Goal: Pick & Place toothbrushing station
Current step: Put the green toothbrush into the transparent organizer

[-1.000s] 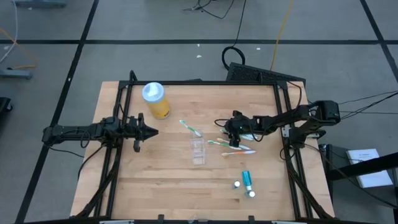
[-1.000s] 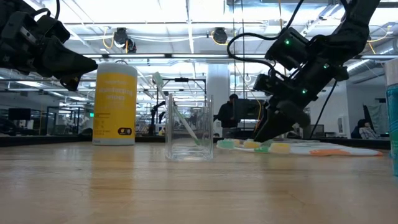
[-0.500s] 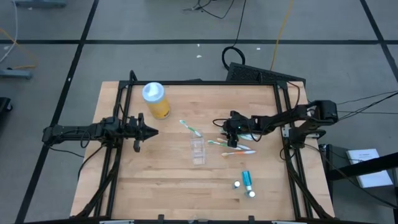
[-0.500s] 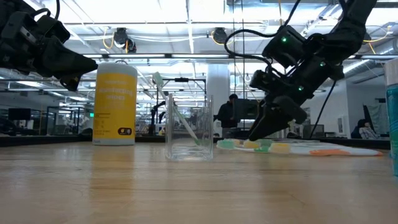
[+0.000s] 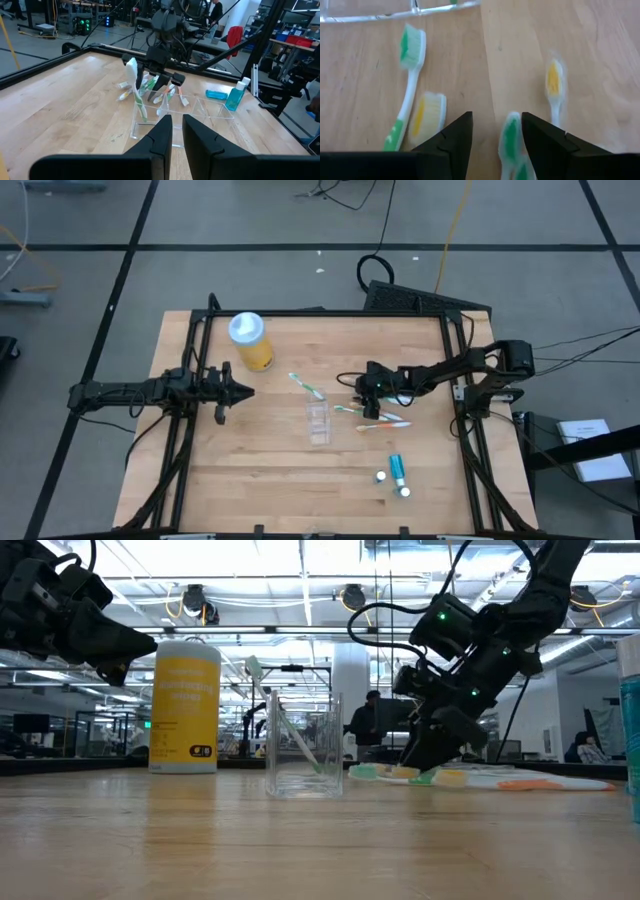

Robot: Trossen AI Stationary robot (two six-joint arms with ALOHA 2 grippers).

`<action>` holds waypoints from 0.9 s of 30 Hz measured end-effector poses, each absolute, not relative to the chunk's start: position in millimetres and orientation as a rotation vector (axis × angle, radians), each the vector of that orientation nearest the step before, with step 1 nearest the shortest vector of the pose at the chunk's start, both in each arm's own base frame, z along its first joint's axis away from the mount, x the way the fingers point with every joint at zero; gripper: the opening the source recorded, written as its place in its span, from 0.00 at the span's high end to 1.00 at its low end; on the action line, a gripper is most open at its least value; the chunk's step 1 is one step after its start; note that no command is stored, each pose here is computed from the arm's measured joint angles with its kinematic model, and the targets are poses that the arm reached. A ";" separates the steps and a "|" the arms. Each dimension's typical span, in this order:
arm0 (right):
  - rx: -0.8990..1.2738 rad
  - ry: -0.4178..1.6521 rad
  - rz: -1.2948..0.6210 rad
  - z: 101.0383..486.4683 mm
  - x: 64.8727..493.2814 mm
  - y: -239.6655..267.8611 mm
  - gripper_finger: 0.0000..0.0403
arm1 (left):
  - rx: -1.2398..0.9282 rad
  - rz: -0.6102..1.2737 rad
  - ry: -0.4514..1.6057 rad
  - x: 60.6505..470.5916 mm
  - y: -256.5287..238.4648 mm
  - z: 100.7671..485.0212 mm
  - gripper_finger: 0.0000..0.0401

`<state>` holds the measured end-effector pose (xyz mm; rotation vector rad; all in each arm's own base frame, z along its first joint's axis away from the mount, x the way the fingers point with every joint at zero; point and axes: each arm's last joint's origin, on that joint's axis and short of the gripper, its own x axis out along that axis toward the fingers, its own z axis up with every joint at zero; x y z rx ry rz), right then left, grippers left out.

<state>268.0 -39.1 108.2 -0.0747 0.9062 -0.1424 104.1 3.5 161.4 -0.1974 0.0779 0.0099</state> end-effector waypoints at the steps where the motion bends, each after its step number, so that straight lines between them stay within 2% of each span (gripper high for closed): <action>1: -0.079 0.916 -0.150 109.3 266.8 -39.1 0.59 | -0.197 0.010 0.077 104.2 3.5 161.5 0.88; 11: -0.030 0.957 -0.168 110.0 261.7 -38.6 0.62 | -0.197 0.010 0.077 104.2 3.5 161.5 0.88; 22: -0.026 0.960 -0.156 109.5 261.4 -38.0 0.88 | -0.198 0.010 0.077 104.1 3.5 161.5 0.88; 27: -0.031 0.958 -0.160 109.5 261.4 -38.1 0.89 | -0.198 0.010 0.078 104.1 3.5 161.4 0.88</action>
